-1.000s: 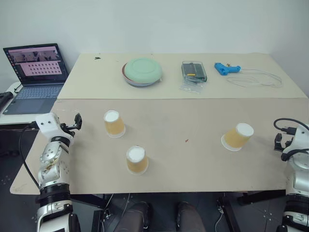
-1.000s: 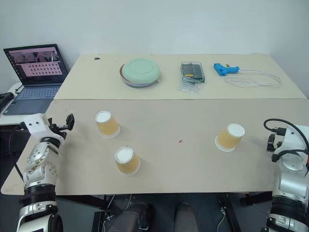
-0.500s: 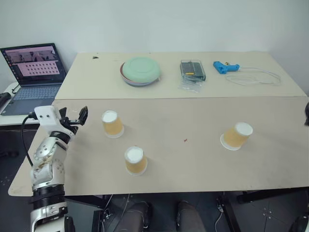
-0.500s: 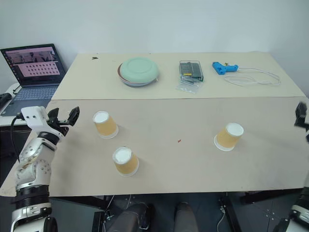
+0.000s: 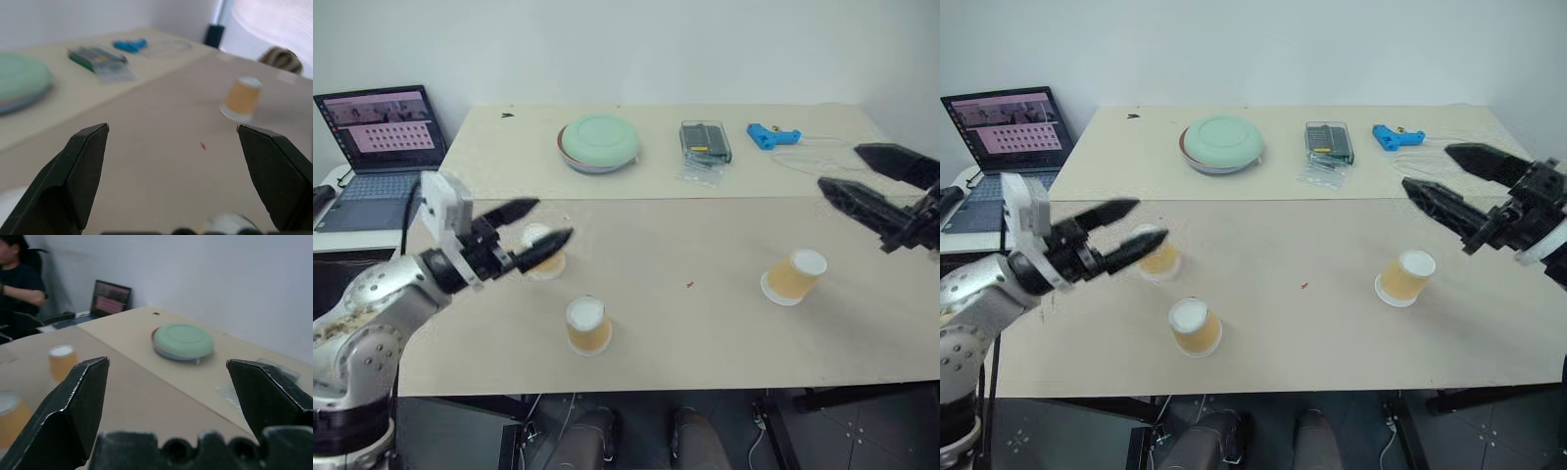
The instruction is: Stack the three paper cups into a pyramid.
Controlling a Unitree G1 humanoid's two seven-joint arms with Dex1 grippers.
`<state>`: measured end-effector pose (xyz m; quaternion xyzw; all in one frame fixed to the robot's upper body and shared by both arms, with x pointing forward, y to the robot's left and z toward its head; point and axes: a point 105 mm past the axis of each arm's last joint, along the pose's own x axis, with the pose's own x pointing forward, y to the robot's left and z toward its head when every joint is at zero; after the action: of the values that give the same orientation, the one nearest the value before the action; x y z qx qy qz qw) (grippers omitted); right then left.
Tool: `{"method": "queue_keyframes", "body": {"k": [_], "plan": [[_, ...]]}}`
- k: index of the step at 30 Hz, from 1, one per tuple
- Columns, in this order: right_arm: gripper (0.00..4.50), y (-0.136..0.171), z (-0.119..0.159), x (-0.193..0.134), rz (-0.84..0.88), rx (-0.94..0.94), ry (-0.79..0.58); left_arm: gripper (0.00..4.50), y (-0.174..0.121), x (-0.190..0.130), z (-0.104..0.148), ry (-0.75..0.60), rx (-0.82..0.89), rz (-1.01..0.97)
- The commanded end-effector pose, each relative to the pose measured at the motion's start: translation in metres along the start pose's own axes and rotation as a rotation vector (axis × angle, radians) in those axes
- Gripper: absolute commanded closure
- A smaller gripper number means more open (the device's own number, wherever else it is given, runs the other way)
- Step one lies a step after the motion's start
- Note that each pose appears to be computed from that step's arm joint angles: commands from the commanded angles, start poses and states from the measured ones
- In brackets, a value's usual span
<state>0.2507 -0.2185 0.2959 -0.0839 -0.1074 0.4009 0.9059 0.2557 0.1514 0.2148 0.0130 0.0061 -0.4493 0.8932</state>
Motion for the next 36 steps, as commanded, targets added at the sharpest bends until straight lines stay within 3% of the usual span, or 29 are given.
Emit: {"method": "queue_keyframes", "body": {"k": [1,8,20,28,36], "plan": [[0.00,0.024,-0.010,0.015,0.168,-0.016,0.057,0.03,-0.025,-0.026,-0.025,0.167,0.023,-0.080],[0.00,0.017,-0.023,0.028,0.165,-0.003,0.058,0.03,-0.038,-0.055,-0.041,0.319,0.068,-0.132],[0.00,0.022,-0.013,0.030,0.167,-0.012,0.035,0.03,-0.034,-0.020,-0.068,0.257,0.118,-0.138],[0.00,0.025,-0.001,0.025,0.158,-0.027,0.026,0.03,-0.034,-0.013,-0.078,0.258,0.100,-0.173],[0.00,0.045,-0.023,0.021,0.247,0.005,0.134,0.03,-0.026,-0.002,-0.079,0.241,0.116,-0.170]]}}
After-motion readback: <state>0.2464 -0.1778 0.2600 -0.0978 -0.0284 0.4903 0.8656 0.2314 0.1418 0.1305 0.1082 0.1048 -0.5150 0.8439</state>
